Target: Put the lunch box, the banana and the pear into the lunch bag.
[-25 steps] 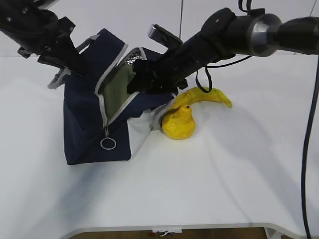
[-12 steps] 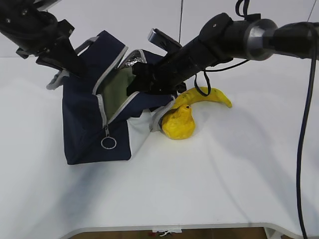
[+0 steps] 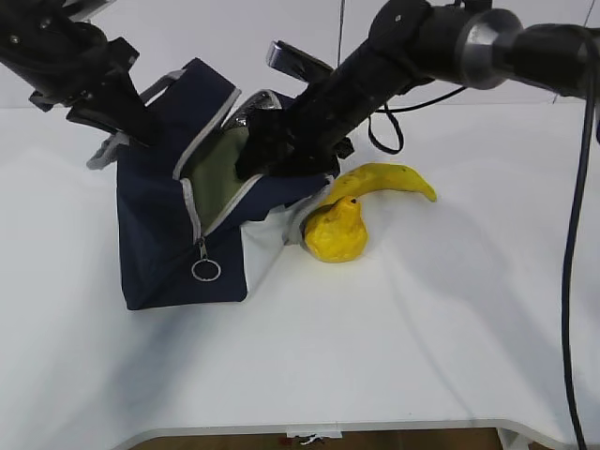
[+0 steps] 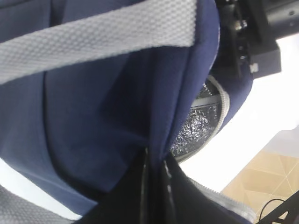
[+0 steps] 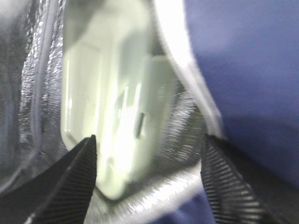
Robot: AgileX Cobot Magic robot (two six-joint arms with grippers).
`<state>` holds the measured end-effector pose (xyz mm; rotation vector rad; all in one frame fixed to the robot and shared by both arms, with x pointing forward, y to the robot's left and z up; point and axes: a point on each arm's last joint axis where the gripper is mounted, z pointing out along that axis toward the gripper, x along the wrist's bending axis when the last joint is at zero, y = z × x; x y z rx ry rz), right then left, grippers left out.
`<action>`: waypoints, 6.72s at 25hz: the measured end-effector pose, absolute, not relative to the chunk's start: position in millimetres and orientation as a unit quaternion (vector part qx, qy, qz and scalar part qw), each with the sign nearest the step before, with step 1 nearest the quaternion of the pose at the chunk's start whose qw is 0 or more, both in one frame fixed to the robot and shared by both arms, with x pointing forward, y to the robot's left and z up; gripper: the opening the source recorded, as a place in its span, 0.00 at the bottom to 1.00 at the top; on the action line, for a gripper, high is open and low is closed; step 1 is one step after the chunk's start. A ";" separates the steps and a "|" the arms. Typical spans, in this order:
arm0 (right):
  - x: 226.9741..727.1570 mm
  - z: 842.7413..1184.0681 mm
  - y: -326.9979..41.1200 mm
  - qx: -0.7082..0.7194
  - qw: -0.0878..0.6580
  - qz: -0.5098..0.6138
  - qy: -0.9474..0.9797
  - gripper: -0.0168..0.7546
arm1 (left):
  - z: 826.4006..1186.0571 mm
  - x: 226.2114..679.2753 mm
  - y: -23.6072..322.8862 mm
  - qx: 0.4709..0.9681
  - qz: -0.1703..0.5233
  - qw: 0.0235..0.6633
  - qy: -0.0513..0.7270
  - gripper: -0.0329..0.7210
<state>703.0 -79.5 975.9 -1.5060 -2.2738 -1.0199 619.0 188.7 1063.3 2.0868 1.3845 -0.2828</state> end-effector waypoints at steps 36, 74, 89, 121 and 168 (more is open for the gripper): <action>710.0 1084.7 -113.3 -0.683 -0.022 -0.293 -0.668 0.75 | 1057.3 619.9 202.7 0.810 -0.071 0.257 0.522 0.03; 735.3 1011.9 -120.6 -0.858 0.011 -0.215 -0.466 0.75 | 1059.2 625.6 214.2 0.785 -0.069 0.278 0.549 0.03; 735.7 996.6 -120.5 -0.871 0.018 -0.195 -0.451 0.75 | 1059.0 625.6 214.5 0.786 -0.067 0.276 0.549 0.03; 737.8 956.3 -124.9 -0.878 0.010 -0.145 -0.456 0.75 | 1058.7 625.5 214.9 0.787 -0.067 0.274 0.549 0.03; 695.6 1163.9 -125.0 -0.618 -0.081 -0.398 -0.673 0.41 | 1059.0 629.7 216.3 0.767 -0.052 0.280 0.575 0.03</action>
